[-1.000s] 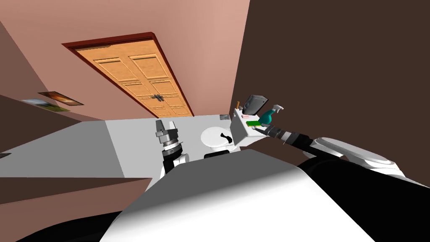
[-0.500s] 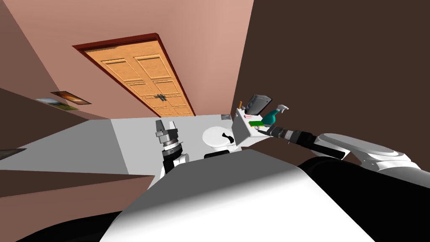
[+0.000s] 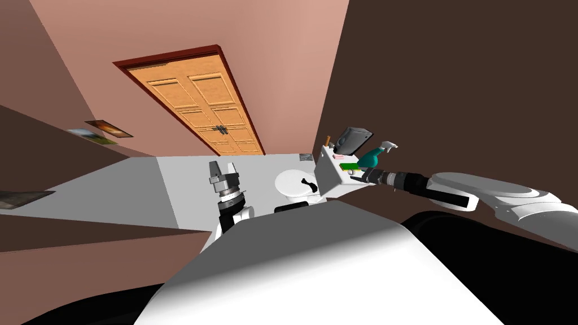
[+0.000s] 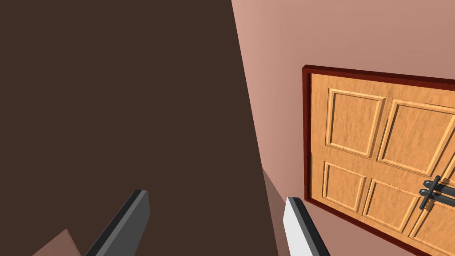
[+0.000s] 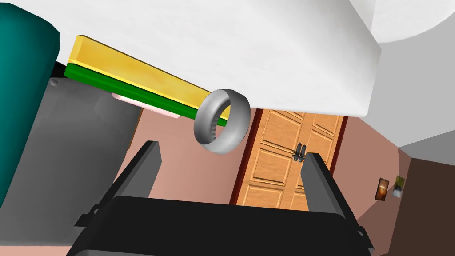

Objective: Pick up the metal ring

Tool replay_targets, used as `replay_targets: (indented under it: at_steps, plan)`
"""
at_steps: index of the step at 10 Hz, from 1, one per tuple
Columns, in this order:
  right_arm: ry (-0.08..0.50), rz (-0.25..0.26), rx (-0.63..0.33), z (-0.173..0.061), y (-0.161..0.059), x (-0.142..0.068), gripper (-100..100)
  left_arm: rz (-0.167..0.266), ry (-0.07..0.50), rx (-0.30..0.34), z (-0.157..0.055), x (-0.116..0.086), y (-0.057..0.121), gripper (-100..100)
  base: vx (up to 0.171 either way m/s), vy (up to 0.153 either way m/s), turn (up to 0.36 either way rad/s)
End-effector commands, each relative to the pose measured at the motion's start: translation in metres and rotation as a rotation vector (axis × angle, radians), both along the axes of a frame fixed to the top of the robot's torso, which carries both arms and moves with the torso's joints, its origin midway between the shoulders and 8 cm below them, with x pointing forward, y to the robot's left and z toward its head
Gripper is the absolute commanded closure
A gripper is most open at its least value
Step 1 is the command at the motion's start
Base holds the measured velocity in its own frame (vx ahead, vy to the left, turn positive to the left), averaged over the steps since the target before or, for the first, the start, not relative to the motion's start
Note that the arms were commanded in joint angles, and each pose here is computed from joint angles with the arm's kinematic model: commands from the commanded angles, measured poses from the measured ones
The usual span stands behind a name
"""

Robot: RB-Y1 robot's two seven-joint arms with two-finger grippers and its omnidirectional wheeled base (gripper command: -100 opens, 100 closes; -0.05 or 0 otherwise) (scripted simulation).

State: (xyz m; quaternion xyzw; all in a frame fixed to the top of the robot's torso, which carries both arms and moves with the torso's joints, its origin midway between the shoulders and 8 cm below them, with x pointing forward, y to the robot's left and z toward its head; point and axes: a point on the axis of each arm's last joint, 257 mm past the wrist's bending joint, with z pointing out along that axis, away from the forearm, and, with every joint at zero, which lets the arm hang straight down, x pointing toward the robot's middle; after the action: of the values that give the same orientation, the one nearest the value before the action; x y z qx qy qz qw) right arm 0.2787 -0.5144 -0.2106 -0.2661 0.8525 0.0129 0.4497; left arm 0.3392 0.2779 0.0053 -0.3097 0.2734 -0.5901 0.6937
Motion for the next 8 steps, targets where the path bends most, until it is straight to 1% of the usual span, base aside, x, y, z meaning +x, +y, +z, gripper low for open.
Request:
replay_targets:
  at_steps: [1,2,4,5,8]
  plan:
    - [0.033,0.021,-0.067,-0.004,-0.013,0.0,-100,0.0,0.0,0.0,0.0,0.0,0.0,0,0.002,0.047,0.034]
    - [0.035,0.029,-0.071,-0.003,-0.013,0.002,-100,0.0,0.0,0.0,0.0,0.0,0.0,0,0.002,0.045,0.028]
    - [0.083,0.058,-0.171,-0.007,-0.035,-0.001,-100,0.0,0.0,0.0,0.0,0.0,0.0,0,-0.018,0.05,0.038]
    - [0.086,0.069,-0.178,-0.006,-0.034,0.002,-100,0.0,0.0,0.0,0.0,0.0,0.0,0,-0.019,0.042,0.012]
    - [0.146,0.123,-0.308,-0.007,-0.059,0.004,-100,0.0,0.0,0.0,0.0,0.0,0.0,0,-0.017,0.047,0.035]
